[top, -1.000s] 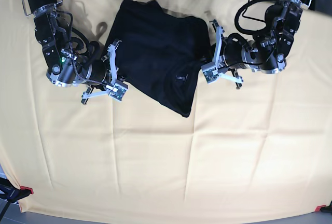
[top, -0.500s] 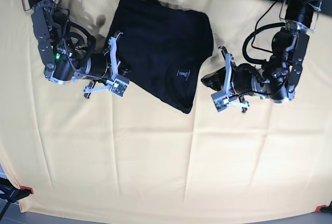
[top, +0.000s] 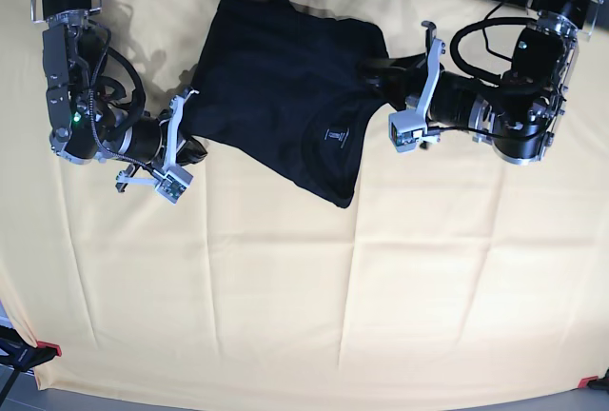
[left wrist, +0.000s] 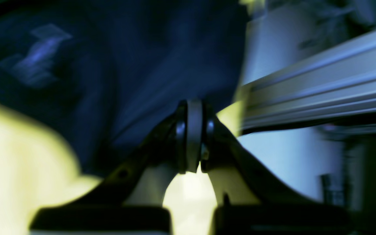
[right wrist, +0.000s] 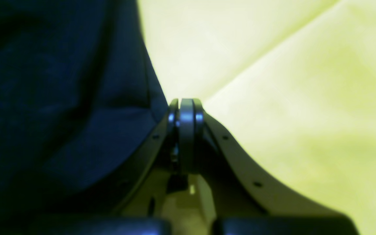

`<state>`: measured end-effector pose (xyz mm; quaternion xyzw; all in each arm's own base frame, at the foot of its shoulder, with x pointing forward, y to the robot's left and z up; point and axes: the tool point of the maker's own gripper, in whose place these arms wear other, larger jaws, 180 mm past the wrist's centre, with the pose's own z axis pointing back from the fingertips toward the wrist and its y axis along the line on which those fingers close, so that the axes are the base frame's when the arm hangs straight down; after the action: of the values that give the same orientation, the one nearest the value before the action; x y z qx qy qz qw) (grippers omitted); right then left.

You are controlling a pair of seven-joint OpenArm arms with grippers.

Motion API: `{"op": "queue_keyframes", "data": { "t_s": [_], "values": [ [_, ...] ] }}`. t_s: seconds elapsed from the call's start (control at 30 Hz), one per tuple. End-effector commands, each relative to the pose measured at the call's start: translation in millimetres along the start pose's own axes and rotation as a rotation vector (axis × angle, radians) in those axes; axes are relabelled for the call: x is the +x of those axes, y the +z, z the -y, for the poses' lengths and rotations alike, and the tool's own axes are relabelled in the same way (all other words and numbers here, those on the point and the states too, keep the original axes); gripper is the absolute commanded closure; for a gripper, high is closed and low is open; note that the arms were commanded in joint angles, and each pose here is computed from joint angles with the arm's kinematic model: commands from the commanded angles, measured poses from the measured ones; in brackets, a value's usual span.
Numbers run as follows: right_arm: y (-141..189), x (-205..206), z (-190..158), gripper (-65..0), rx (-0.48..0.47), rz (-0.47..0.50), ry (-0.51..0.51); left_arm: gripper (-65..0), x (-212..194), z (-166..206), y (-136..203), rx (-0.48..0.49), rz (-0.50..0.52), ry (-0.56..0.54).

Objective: Fold the T-shirt properly
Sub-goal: 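Grasp opposite sides of the black bundle with both grippers, then pull the bundle toward the table center with both grippers, squaring it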

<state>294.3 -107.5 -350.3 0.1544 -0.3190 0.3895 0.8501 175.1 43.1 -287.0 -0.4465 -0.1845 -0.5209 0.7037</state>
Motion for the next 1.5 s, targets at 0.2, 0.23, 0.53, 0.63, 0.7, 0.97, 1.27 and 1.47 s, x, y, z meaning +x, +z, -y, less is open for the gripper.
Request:
{"op": "queue_keyframes", "data": {
  "t_s": [0.2, 0.23, 0.53, 0.63, 0.7, 0.97, 1.27, 1.47],
  "values": [
    [0, -2, 3, 0.0, 0.005, 0.014, -0.022, 0.0, -9, 21, -10, -0.099, -0.046, -0.004],
    [0, -5, 2, 0.0, 0.008, 0.011, -0.025, 0.0, -14, 25, -12, -0.115, -0.063, 0.001],
    [-1, -4, -5, 0.0, 0.040, 0.025, -0.045, 0.0, -80, 1, -22, 0.025, -0.406, -0.082],
    [0, -3, -10, 0.0, 0.068, 0.026, -0.061, 0.0, -78, -14, -26, 0.109, -0.393, -0.140],
    [-1, -4, -10, 0.0, 0.067, 0.019, -0.060, 0.0, -73, -18, -29, 0.132, -0.363, -0.160],
    [-2, -19, -17, 0.0, 0.081, -0.032, -0.070, 0.0, -64, -35, -35, 0.206, -0.348, -0.223],
    [-1, -45, -45, 0.0, 0.128, -0.075, -0.098, 0.0, -57, -96, -10, 0.354, -0.303, -0.207],
    [11, -39, -72, 0.0, 0.150, -0.046, -0.050, 0.0, -38, -141, 2, 0.430, -0.222, -0.172]
  ]
}}
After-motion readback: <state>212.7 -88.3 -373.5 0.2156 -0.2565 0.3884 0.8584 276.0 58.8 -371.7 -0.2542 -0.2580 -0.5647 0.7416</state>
